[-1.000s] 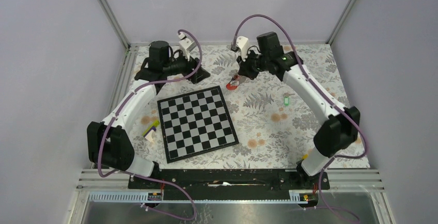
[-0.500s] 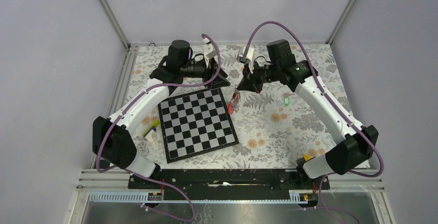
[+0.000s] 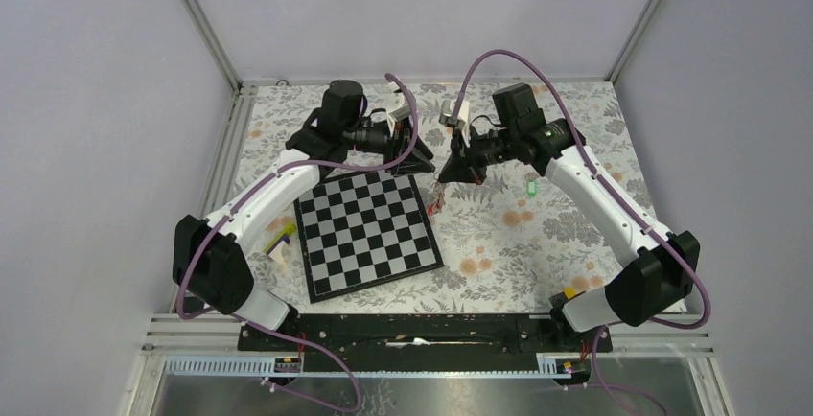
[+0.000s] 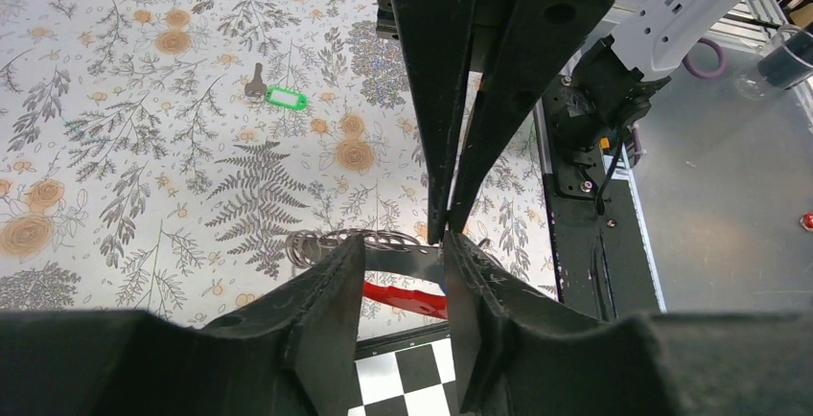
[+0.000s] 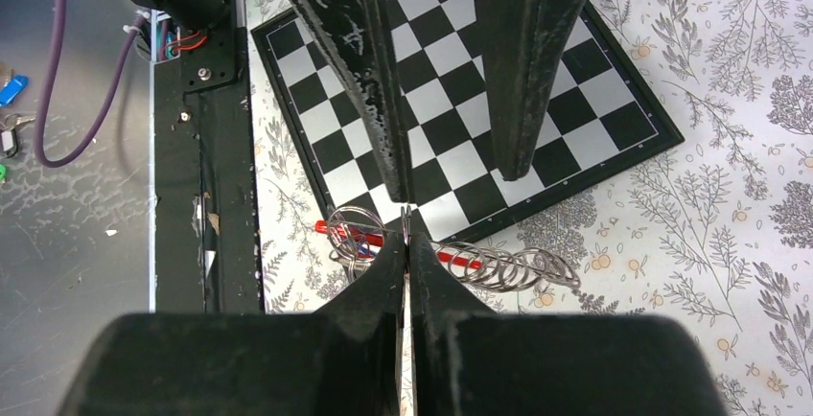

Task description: Put the keys on the keyring

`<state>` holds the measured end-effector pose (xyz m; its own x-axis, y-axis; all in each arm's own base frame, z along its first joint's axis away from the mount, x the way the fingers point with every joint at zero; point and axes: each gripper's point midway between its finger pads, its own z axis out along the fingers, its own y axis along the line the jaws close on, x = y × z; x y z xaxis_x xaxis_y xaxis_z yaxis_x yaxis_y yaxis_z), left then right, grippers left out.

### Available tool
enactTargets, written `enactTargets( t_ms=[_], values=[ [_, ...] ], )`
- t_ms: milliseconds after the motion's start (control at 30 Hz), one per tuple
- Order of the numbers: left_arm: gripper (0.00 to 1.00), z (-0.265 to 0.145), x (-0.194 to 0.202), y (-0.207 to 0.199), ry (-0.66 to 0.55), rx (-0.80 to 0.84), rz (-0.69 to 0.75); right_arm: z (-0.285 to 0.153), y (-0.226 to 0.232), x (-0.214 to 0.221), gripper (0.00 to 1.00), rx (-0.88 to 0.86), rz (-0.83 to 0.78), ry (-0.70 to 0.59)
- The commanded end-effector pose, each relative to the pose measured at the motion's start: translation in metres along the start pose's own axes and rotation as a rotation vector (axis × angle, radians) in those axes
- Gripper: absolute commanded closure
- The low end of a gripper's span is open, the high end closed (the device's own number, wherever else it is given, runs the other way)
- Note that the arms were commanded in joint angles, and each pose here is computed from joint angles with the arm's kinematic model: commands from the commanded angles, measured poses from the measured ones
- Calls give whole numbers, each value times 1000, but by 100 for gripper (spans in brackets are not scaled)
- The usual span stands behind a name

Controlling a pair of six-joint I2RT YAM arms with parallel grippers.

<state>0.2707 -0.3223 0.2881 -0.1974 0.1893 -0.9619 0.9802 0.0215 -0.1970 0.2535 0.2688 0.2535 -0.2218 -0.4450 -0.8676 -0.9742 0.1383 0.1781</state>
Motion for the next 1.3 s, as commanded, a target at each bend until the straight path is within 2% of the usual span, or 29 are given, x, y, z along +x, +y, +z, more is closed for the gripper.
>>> enactTargets(
  t_ms=[0,567,933,1067,1167,1267],
  values=[
    [61,2,0,-9,-11,51,66,-4,11,-16,100,-42,-65,-64],
    [64,11,22,-19,34,114,103,2,11,-9,99,-63,-44,-63],
    [84,16,23,-16,42,108,116,4,12,-6,97,-74,-35,-66],
    [100,18,25,-17,45,114,114,4,11,-7,96,-70,-33,-70],
    [100,17,27,-18,48,109,111,4,9,-7,91,-58,-31,-68],
    [100,16,28,-19,49,106,106,2,8,-7,80,-38,-31,-63]
  ],
)
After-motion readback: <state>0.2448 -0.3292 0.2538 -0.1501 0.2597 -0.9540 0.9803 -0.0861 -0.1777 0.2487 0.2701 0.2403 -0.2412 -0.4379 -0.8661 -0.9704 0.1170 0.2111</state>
